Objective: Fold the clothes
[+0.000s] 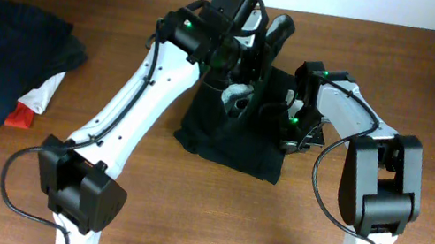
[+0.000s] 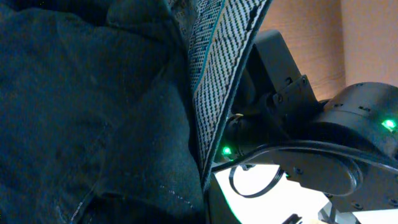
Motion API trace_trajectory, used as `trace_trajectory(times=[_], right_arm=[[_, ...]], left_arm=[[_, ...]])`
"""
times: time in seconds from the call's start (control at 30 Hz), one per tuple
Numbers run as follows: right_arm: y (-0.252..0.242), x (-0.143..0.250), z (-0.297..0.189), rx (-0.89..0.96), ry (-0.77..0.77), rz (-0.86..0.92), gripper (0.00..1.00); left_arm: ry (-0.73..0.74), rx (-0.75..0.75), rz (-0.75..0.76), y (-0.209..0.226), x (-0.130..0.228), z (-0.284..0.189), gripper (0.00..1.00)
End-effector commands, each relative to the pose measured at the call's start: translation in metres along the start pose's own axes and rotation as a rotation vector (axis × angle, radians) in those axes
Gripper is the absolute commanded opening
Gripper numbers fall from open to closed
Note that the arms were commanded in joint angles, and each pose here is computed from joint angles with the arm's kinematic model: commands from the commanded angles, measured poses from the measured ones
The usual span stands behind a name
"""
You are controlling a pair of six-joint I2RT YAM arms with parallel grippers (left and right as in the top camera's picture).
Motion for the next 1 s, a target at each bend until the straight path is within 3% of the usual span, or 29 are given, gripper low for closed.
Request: trace_trajectory(times=[0.0, 0.03, 0.07, 0.23, 0.43, 0.5, 0.57, 0.67, 0.97], right_arm=[[0.002, 0.012, 0.022, -0.014, 0.085, 0.006, 0.04], [0.001, 0.012, 0.021, -0.015, 0.09, 0.01, 0.04], [-0.001, 0.012, 0.018, -0.012, 0.095, 0.016, 0.04], [-0.042, 0.003, -0.039, 0.102, 0.075, 0.136, 0.07], [-0.089, -0.004, -0.148, 0.086, -0.108, 0.275, 0.07], [-0.08, -0.005, -0.177, -0.006, -0.179, 0.241, 0.07], [-0.054, -0.009, -0.196, -0.165, -0.25, 0.062, 0.07], [-0.022, -0.011, -0.199, -0.291, -0.27, -0.107, 0.07], [0.03, -0.01, -0.113, -0.314, -0.055, -0.202, 0.05]], left_arm=[[-0.028, 0.016, -0.007, -0.009, -0.006, 0.003, 0.22], [-0.032, 0.019, -0.005, -0.009, -0.007, 0.003, 0.41], [-0.043, 0.023, -0.001, -0.008, -0.01, 0.002, 0.53], [-0.099, 0.02, -0.01, 0.024, -0.036, -0.016, 0.62], [-0.234, -0.128, -0.084, 0.101, -0.075, -0.052, 0.68], [-0.256, -0.144, -0.116, 0.118, -0.081, -0.062, 0.7], [-0.261, -0.153, -0.134, 0.128, -0.084, -0.065, 0.7], [-0.238, -0.166, -0.109, 0.136, -0.084, -0.055, 0.73], [-0.012, -0.096, 0.029, 0.177, -0.073, 0.044, 0.8]])
Point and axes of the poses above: each gripper's point midway between its finger pads, its own z axis out along the fingers, its own y axis along the line the jaws close on, x = y × z, the point moved 6 cm from there along -z, back along the fingers, and after that the axes turned 3 degrees about -z, right-handed, at the moved point
